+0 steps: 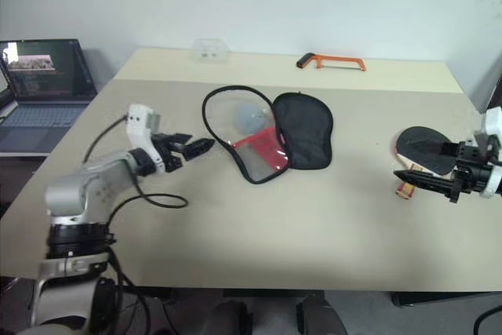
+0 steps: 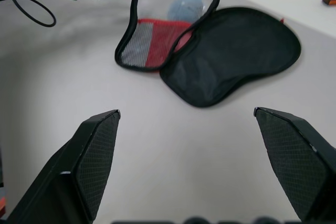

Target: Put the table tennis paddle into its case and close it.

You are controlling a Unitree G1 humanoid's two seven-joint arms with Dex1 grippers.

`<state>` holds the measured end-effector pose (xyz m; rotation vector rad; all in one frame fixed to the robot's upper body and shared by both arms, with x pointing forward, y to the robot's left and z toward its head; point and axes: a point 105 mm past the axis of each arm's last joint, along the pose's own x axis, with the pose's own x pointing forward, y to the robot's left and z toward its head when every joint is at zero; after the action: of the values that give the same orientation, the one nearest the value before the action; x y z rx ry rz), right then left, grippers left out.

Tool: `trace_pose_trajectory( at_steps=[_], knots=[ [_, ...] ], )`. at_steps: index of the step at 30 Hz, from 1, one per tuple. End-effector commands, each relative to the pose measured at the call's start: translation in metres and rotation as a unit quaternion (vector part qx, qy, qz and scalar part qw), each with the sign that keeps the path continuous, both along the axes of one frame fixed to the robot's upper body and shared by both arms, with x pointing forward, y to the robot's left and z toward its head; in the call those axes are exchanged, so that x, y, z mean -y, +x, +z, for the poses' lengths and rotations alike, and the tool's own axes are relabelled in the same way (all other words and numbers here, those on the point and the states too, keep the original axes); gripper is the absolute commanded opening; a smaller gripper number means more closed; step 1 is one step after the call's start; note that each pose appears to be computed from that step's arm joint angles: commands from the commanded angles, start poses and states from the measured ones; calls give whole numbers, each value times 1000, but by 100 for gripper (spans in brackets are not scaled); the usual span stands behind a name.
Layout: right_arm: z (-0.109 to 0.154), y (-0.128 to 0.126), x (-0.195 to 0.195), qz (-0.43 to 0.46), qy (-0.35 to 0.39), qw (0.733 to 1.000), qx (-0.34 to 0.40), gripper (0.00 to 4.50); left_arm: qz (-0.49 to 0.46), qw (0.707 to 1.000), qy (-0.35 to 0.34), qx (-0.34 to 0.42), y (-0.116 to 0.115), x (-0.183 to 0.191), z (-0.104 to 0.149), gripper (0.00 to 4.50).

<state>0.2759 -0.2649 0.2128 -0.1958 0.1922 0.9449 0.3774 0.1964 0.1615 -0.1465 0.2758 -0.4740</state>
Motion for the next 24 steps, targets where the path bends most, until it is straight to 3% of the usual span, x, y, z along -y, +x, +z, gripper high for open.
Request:
trace_pose_trajectory(
  at_steps=[1, 11, 24],
  knots=[
    [23, -4, 1, -5, -2, 999, 43, 449, -9, 999, -21, 30, -2, 14, 18, 423],
    [26, -3, 3, -18, -14, 999, 48, 449, 70, 996, -16, -49, 30, 41, -26, 423],
    [28, 1, -2, -22, -19, 998, 60, 449, 19, 1000, -24, 2, 49, 87, 2, 423]
  ],
)
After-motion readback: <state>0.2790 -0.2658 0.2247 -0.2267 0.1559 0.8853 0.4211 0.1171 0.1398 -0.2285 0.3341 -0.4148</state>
